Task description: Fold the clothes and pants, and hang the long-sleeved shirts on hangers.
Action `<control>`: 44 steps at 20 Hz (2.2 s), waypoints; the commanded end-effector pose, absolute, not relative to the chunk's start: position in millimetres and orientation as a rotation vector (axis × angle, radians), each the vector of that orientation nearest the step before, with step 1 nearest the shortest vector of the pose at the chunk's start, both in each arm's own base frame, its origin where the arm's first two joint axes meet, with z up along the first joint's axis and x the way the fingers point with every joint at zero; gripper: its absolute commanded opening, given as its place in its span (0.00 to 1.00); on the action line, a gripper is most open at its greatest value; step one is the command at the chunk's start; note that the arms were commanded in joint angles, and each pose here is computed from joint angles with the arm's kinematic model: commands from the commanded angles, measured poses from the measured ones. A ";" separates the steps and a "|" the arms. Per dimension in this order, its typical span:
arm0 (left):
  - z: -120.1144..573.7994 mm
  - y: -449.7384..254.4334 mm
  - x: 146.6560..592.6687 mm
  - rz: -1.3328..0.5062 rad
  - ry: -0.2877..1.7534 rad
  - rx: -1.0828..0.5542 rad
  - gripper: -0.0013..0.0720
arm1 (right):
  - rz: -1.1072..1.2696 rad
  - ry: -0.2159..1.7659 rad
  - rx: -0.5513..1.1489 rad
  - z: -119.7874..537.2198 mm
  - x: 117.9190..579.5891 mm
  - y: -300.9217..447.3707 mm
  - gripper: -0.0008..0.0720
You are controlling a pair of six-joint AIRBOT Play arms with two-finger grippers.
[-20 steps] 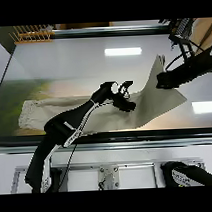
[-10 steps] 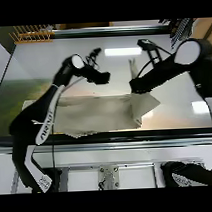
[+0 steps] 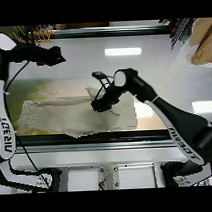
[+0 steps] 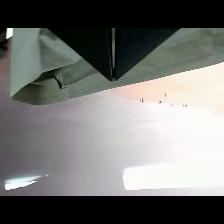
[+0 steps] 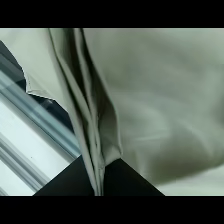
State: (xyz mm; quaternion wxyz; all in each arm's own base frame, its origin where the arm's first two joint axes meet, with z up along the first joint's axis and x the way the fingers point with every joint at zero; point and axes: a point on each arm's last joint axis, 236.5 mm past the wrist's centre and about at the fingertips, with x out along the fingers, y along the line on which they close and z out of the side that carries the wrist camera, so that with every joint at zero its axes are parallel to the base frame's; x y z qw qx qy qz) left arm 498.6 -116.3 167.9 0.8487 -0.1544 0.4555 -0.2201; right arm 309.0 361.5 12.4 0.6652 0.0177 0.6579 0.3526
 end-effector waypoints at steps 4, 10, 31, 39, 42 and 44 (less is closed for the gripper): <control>199.9 -96.9 475.8 -0.460 0.926 -0.291 0.03 | 0.809 1.482 0.087 -46.0 310.9 410.6 0.04; 199.0 -116.1 470.4 -0.499 0.940 -0.272 0.03 | 0.785 1.386 0.242 -26.5 333.6 430.9 0.32; 34.3 -109.7 370.4 -0.385 1.318 -0.333 0.94 | 0.328 1.387 0.661 -35.4 314.3 110.7 1.00; -86.5 -133.2 313.3 -0.269 1.545 -0.617 0.92 | 0.349 1.377 0.702 -31.0 315.6 119.6 1.00; -96.5 -145.7 306.4 -0.276 1.550 -0.596 0.92 | 0.351 1.375 0.708 -30.1 316.2 120.5 1.00; -97.1 -156.1 307.4 -0.295 1.535 -0.565 0.92 | 0.351 1.375 0.708 -30.1 316.1 120.5 1.00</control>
